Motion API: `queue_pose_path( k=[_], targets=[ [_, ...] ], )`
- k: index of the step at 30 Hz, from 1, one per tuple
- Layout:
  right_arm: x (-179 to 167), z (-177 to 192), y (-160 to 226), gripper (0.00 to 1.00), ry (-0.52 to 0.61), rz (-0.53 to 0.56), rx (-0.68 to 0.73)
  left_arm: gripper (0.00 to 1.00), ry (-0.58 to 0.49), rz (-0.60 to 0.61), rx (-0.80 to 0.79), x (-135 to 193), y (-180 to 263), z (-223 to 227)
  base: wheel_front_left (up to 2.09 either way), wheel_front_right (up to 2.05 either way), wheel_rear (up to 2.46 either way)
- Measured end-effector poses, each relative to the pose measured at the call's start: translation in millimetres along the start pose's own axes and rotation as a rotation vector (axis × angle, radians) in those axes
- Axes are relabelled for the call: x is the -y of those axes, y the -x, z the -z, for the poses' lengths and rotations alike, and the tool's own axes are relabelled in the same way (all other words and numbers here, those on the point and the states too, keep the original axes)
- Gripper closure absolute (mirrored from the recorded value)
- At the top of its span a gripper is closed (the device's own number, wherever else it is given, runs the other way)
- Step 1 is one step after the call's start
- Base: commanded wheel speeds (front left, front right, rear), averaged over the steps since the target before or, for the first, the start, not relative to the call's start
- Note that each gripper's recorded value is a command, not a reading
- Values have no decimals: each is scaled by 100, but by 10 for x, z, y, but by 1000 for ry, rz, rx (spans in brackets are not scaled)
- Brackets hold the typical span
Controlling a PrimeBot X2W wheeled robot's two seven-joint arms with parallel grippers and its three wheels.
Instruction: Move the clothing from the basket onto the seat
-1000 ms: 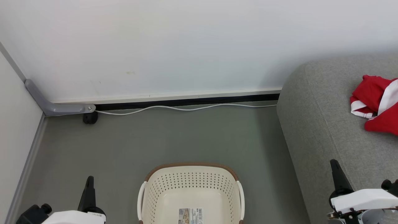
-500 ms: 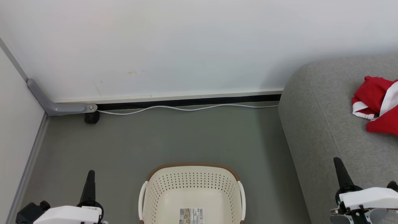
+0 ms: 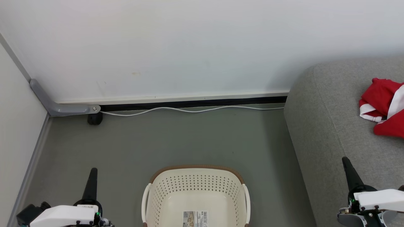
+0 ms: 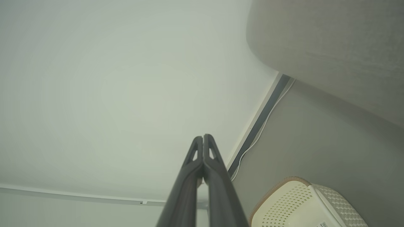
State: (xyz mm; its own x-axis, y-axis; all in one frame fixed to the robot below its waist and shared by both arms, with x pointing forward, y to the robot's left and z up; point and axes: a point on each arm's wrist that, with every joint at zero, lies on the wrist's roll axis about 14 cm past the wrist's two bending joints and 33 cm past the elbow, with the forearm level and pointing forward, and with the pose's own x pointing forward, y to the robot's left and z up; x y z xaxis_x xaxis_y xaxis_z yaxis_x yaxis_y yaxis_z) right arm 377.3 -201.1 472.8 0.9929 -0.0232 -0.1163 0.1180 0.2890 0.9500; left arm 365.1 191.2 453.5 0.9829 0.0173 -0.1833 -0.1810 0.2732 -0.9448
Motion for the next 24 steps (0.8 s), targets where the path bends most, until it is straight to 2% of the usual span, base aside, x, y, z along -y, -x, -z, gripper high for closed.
queue_pose_path(
  k=[24],
  targets=[
    [-117,-66,-22,100,-265,-47,8,100,251,80,-24,205,-35,-25,0,0,0]
  ],
)
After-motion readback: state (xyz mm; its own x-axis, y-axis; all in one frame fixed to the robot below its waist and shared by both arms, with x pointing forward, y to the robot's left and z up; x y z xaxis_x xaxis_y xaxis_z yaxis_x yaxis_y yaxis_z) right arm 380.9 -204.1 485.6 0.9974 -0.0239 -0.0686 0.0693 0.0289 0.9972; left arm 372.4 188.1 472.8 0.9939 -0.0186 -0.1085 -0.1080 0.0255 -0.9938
